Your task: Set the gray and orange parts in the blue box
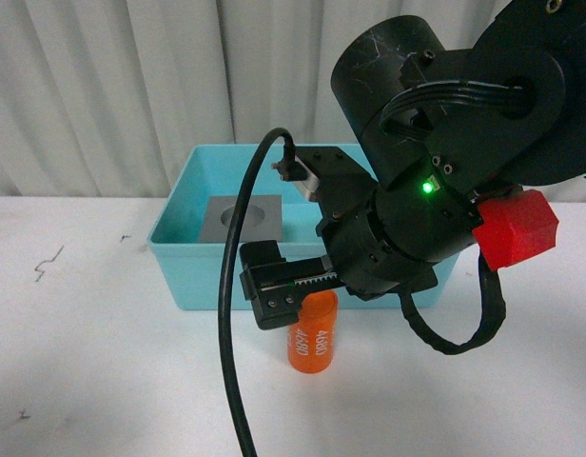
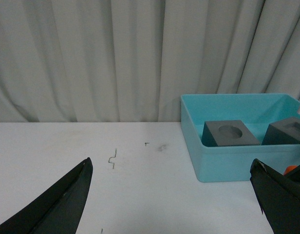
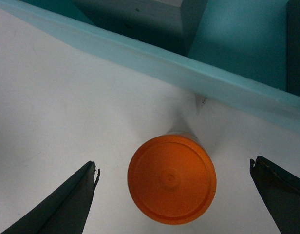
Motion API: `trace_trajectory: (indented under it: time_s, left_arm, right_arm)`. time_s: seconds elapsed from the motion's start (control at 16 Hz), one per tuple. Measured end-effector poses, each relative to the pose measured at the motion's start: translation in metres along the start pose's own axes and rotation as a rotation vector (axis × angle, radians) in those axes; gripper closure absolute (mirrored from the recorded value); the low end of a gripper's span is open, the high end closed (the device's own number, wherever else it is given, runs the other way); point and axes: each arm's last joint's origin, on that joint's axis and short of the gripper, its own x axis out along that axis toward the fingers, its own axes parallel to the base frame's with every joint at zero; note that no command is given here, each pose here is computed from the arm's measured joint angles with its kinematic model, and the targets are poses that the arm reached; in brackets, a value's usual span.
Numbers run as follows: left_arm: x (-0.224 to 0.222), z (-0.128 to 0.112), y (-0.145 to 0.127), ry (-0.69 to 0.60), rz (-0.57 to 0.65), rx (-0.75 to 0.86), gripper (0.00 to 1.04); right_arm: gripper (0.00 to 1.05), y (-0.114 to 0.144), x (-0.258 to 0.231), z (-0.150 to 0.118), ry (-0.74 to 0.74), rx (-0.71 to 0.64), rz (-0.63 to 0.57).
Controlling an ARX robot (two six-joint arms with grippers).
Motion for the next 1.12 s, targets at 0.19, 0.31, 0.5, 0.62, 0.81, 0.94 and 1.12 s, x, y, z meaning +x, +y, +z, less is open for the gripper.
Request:
trace_trajectory:
  time_s: [0.19, 0.31, 0.5, 0.62, 0.81, 0.94, 1.12]
  left_arm:
    - [0.000, 0.000, 0.000, 0.000, 0.000, 0.000, 0.07]
    - [0.000, 0.000, 0.000, 0.000, 0.000, 0.000, 0.07]
    - [0.000, 0.000, 0.000, 0.000, 0.000, 0.000, 0.07]
    - [0.000, 0.000, 0.000, 0.000, 0.000, 0.000, 0.07]
    - [0.000, 0.000, 0.000, 0.000, 0.000, 0.000, 0.07]
    - [0.000, 0.000, 0.000, 0.000, 0.000, 0.000, 0.07]
    - [0.000, 0.000, 0.000, 0.000, -0.001, 0.000, 0.07]
  right_arm:
    - [0.06, -0.006, 0.007, -0.004, 0.014, 0.012, -0.011]
    - [0.06, -0.009, 0.007, -0.004, 0.011, 0.017, -0.014]
    - [0.30, -0.009, 0.007, -0.006, 0.012, 0.017, -0.014]
    - [0.51, -0.009, 0.007, -0.005, 0.012, 0.014, -0.018]
    - [0.58, -0.003, -0.001, -0.003, 0.004, 0.001, -0.009]
    - [0.58, 0.009, -0.016, 0.004, -0.022, -0.033, 0.024]
    - [0.58, 0.028, -0.055, 0.024, -0.117, -0.082, 0.104]
